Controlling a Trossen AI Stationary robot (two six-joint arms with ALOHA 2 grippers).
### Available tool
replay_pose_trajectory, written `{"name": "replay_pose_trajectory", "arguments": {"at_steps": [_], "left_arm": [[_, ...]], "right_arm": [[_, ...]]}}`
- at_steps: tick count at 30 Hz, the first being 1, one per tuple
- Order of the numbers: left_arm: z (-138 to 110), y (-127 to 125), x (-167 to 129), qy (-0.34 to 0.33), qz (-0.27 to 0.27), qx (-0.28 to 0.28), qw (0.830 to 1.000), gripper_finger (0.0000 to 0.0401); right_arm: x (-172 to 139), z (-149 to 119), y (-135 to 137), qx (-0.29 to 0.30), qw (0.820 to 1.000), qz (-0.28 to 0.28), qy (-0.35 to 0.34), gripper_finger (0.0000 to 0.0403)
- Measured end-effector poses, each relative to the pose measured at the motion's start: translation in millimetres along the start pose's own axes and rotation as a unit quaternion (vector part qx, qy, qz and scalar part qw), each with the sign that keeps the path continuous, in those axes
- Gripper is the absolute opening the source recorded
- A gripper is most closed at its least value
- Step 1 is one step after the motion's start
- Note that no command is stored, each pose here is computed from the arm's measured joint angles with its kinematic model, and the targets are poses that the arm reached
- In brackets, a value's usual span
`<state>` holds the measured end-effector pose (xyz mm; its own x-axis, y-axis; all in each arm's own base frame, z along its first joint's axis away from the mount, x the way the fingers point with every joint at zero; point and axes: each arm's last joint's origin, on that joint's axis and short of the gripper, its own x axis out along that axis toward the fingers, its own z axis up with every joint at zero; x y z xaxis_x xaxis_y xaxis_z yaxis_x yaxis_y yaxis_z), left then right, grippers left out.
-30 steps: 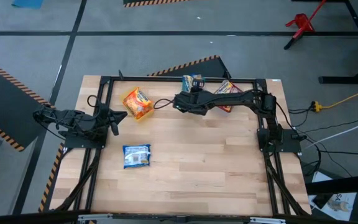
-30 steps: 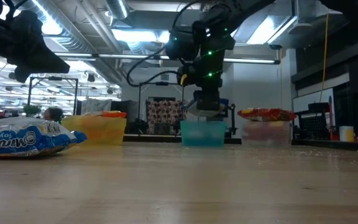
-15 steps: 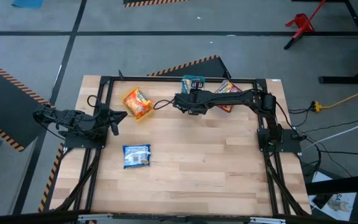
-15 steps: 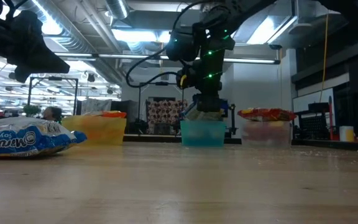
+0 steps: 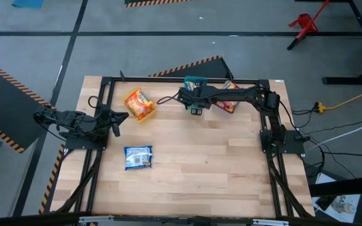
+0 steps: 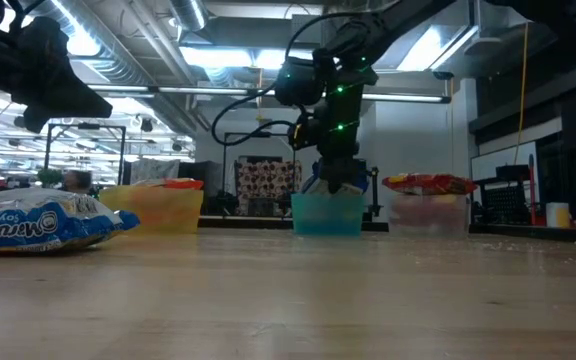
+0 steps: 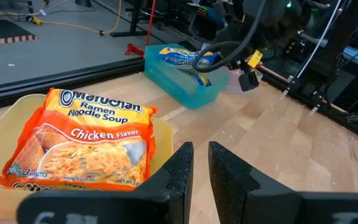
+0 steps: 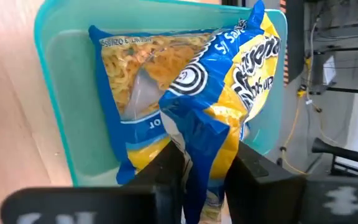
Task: Sort Maruchan noodles
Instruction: Put the right blue noodle pack into the green bin
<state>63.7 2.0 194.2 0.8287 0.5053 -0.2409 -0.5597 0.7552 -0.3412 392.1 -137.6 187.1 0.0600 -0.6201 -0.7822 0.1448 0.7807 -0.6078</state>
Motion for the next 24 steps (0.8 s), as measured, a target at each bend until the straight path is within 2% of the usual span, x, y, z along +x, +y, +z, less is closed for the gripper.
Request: {"name": "replay_pose_trajectory", "arguments": {"at_steps": [4, 10, 15, 19, 24], "left_arm": [[0, 0, 0, 0.000, 0.000, 0.000, 1.000, 0.0044], [0, 0, 0, -0.002, 0.003, 0.000, 1.000, 0.0044], [0, 0, 0, -0.002, 0.002, 0.000, 1.000, 0.0044], [0, 0, 0, -0.002, 0.002, 0.000, 1.000, 0.0044], [0, 0, 0, -0.001, 0.002, 0.000, 1.000, 0.0044]], "right_arm": [[-1, 1, 0, 0.000, 1.000, 0.015, -0.008, 0.0097], [-18, 18, -10, 0.017, 0.992, 0.102, -0.069, 0.0200], [-35, 30, -24, 0.048, 0.988, 0.100, -0.105, 0.0266], [-42, 31, -30, 0.052, 0.989, 0.096, -0.104, 0.0274], [-22, 30, -44, 0.071, 0.989, 0.071, -0.108, 0.0255]]}}
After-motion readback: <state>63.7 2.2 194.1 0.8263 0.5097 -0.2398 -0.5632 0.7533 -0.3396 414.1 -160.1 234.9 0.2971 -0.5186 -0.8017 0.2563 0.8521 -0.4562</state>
